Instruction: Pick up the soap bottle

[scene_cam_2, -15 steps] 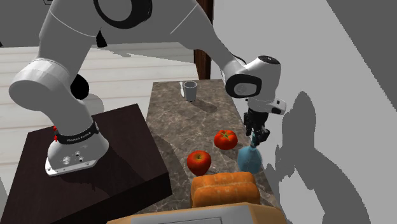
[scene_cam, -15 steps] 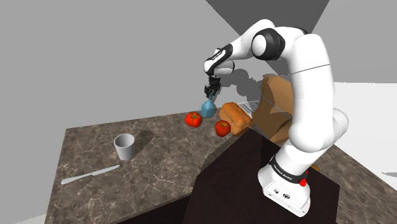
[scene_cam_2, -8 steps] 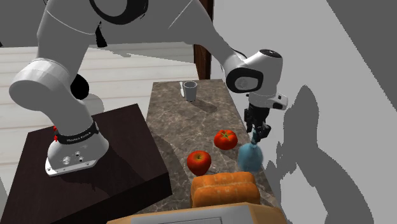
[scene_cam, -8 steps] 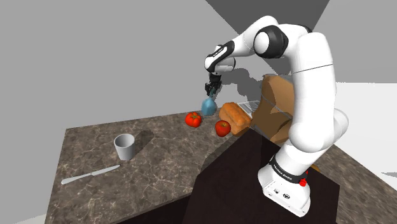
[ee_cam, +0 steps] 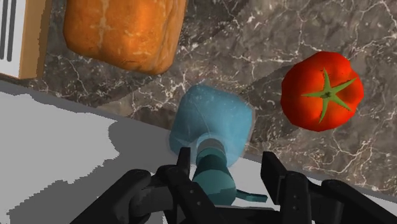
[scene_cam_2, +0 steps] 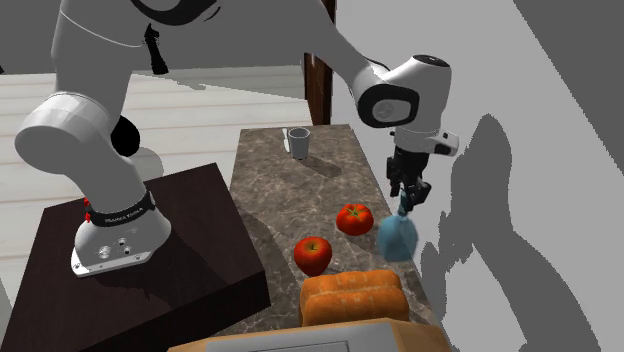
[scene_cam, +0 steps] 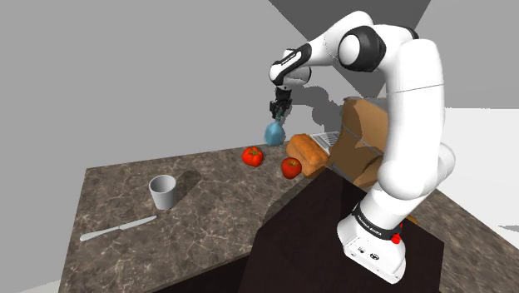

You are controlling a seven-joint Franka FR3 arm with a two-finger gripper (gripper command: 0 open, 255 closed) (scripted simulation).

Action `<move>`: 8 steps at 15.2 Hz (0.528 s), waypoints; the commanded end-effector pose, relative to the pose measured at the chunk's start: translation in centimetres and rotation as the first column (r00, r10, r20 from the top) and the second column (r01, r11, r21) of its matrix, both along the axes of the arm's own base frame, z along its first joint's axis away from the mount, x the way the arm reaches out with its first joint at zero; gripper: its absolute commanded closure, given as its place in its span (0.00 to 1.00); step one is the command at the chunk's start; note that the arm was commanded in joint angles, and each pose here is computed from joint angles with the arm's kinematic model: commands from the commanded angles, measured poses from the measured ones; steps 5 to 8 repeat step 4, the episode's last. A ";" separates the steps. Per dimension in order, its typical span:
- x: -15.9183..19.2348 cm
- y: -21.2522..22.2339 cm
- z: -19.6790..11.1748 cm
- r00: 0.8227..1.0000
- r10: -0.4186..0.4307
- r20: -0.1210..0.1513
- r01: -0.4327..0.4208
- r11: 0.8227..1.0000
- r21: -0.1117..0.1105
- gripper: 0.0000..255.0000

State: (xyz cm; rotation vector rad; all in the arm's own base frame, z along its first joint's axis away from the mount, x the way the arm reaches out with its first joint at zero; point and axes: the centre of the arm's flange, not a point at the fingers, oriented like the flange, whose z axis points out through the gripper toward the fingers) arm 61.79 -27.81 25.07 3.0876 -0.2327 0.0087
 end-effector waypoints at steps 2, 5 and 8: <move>0.0 0.0 1.5 1.000 0.000 0.000 0.000 1.000 0.000 1.00; 0.0 0.0 1.6 1.000 0.000 0.000 0.000 1.000 0.000 1.00; 0.0 0.0 1.6 1.000 0.000 0.000 0.000 1.000 0.000 1.00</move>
